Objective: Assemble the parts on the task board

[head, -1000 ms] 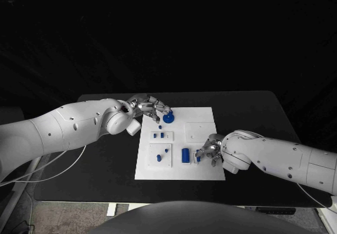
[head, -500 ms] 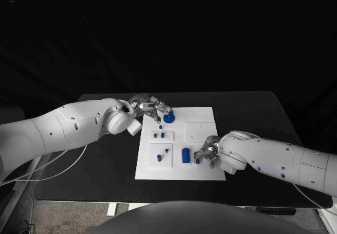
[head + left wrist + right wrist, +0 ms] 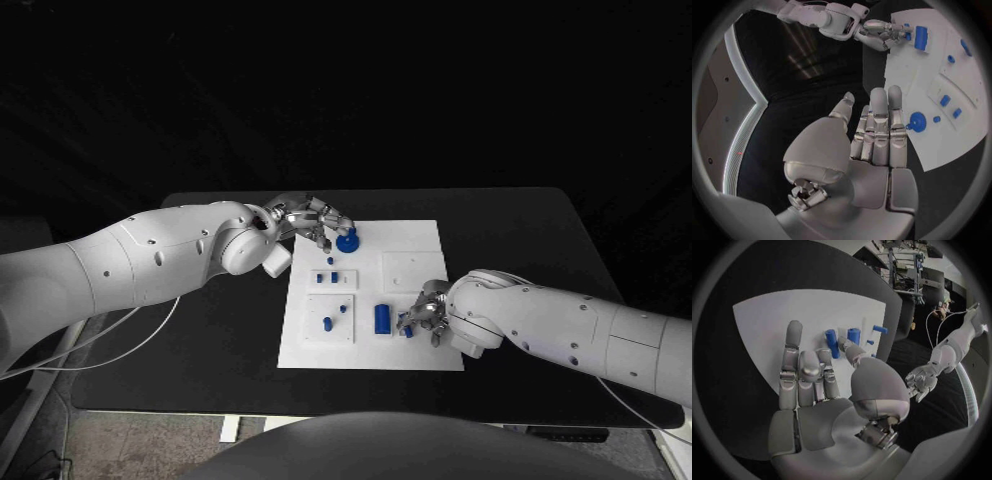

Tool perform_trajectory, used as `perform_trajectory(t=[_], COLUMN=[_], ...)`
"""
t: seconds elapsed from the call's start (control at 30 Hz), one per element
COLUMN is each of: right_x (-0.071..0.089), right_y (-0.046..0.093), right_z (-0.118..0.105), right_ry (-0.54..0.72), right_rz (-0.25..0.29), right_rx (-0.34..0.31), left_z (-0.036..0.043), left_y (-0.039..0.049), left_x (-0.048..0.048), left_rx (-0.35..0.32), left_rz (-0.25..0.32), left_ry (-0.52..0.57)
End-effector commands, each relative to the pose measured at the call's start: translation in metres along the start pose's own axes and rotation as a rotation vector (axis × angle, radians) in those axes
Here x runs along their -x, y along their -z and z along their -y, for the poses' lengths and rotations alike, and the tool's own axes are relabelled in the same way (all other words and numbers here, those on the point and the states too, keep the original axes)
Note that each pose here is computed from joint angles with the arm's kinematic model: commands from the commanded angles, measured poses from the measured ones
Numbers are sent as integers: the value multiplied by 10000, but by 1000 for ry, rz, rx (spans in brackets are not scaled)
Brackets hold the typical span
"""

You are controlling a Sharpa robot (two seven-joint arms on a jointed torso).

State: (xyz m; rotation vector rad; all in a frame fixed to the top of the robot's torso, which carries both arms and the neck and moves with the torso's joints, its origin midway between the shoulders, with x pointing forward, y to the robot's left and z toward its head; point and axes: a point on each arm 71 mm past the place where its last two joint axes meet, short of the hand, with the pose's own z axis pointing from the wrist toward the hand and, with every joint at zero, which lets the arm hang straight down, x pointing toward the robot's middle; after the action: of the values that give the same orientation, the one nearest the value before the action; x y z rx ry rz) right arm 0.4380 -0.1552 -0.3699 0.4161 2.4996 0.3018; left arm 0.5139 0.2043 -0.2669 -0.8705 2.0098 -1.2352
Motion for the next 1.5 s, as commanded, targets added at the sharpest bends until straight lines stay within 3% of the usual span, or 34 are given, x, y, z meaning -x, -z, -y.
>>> perform_trajectory(t=[0.03,1.5], right_x=[-56,-92], right_y=[-15,44], right_z=[-8,-33], right_ry=[24,-4], right_rz=[-19,18], right_rx=[4,59], left_z=[21,14], left_y=[-7,-1], left_x=[-23,-20], left_rx=[-7,4], left_rz=[-18,-29], left_ry=[-1,-5])
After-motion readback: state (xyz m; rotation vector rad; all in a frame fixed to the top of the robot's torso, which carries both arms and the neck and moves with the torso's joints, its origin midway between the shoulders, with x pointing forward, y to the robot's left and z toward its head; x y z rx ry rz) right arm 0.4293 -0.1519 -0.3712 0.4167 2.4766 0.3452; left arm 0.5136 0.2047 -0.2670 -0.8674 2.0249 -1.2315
